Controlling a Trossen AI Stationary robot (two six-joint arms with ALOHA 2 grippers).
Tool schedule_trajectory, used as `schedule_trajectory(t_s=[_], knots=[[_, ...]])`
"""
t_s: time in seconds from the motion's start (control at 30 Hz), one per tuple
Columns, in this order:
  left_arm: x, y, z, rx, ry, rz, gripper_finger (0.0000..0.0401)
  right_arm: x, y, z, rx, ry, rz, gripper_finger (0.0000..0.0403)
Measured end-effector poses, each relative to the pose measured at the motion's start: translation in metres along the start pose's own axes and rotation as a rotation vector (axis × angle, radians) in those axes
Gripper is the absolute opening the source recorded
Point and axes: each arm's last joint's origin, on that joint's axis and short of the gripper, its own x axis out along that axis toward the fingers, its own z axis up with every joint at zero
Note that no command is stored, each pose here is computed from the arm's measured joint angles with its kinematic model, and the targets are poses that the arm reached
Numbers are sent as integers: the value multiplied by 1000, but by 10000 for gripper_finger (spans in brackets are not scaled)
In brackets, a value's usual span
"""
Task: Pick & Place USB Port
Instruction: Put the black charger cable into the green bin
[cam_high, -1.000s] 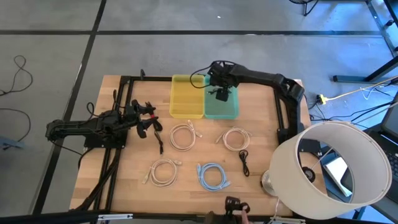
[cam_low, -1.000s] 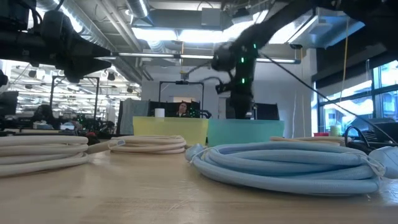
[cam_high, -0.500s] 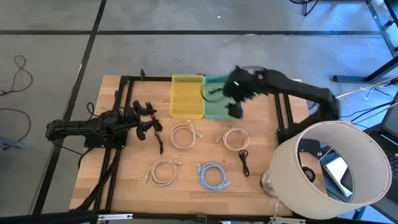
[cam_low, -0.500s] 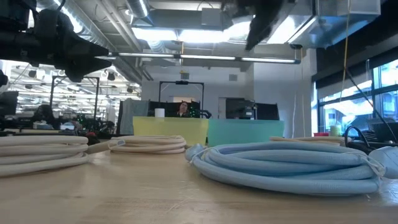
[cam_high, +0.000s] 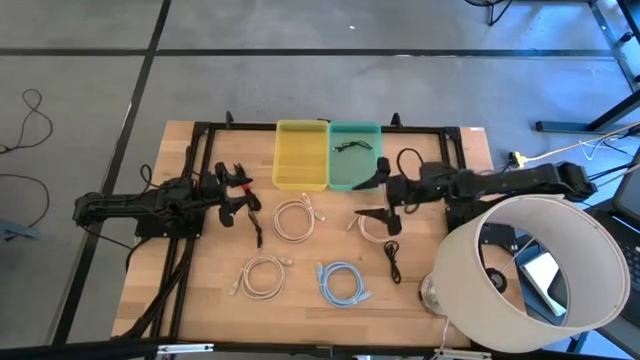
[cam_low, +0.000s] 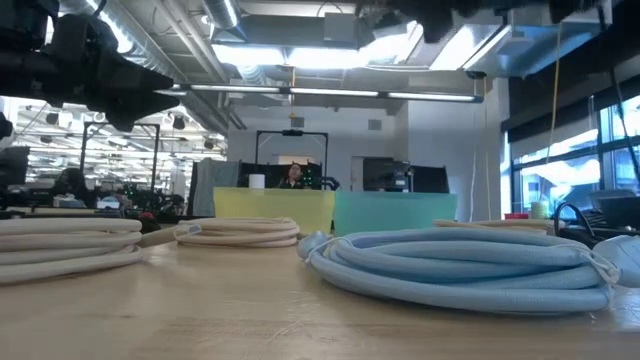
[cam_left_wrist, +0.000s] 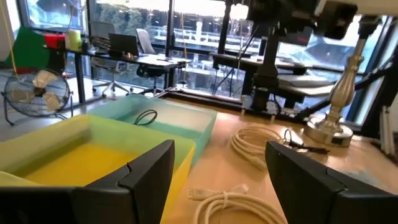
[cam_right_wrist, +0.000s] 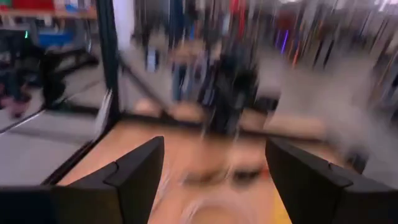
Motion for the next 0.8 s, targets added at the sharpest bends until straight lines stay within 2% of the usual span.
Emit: schedule_trajectory(t_s=[0.1,0.2,0.33,0.43,0.63,0.8], knots=[[2,1,-3,8,39,32,246,2,-9,-6,-86,-36,-77,283],[5,4,-6,-70,149,129,246,3,-17,-4,-89,-26,-121,283],[3,12,-15,-175,360,395,246,4,-18,-4,-63,11,-121,283],[-1,14,-8,-310,475,523,239,4,-19,-5,-61,40,-118,283],[1,11,0,-666,564,653,215,4,-18,-9,-56,82,-110,283],[7,14,-11,-747,639,791,195,4,-18,-10,-55,96,-108,283]])
